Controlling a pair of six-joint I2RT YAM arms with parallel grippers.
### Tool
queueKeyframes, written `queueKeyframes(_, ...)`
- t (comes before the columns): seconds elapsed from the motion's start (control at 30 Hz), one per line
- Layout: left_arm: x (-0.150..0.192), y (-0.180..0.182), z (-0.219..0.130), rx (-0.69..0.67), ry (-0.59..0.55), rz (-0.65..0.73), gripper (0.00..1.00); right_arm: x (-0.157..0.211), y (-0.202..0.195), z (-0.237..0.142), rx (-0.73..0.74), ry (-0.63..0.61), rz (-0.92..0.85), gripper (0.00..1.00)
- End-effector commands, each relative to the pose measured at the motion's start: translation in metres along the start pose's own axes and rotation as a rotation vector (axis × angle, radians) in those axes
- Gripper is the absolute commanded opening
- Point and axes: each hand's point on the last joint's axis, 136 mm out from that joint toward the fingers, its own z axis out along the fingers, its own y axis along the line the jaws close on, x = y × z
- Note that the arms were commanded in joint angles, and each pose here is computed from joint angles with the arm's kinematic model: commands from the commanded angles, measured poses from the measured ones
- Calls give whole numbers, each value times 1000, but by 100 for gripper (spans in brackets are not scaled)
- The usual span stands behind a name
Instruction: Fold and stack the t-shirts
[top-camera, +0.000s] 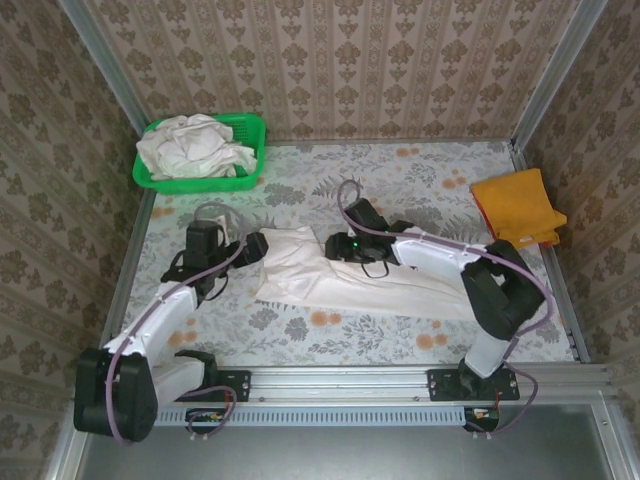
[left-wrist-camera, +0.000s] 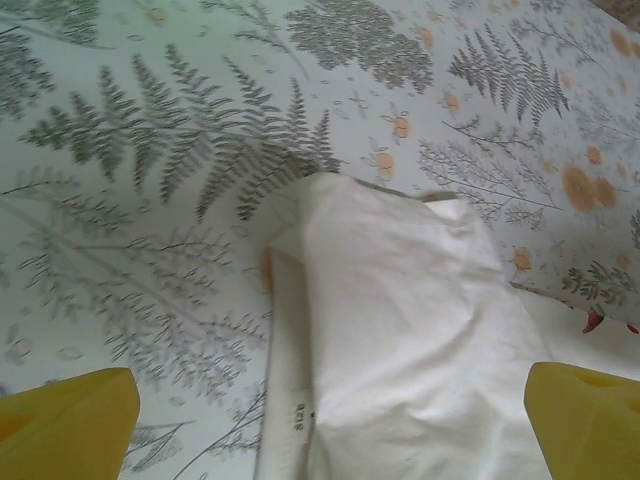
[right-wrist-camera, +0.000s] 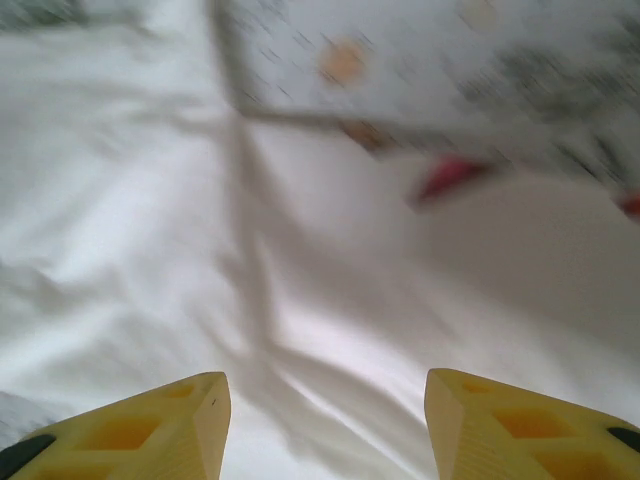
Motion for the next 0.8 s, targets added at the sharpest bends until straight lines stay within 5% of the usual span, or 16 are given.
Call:
queueKeyframes(0.0,15,7,-8,-4,47,-47,100,-1,21,23,-64,55,-40,52)
queueKeyframes(0.27,20,10,-10,16,52,-43,100,-7,29,56,-80,98,-25,39)
queueKeyframes(0.47,21,5,-3,48,63,-48,100,-10,38,48,-112,92,-18,0)
queueKeyframes(0.77,22,0,12,89,93,-59,100,2,42,10,-90,13,-31,0)
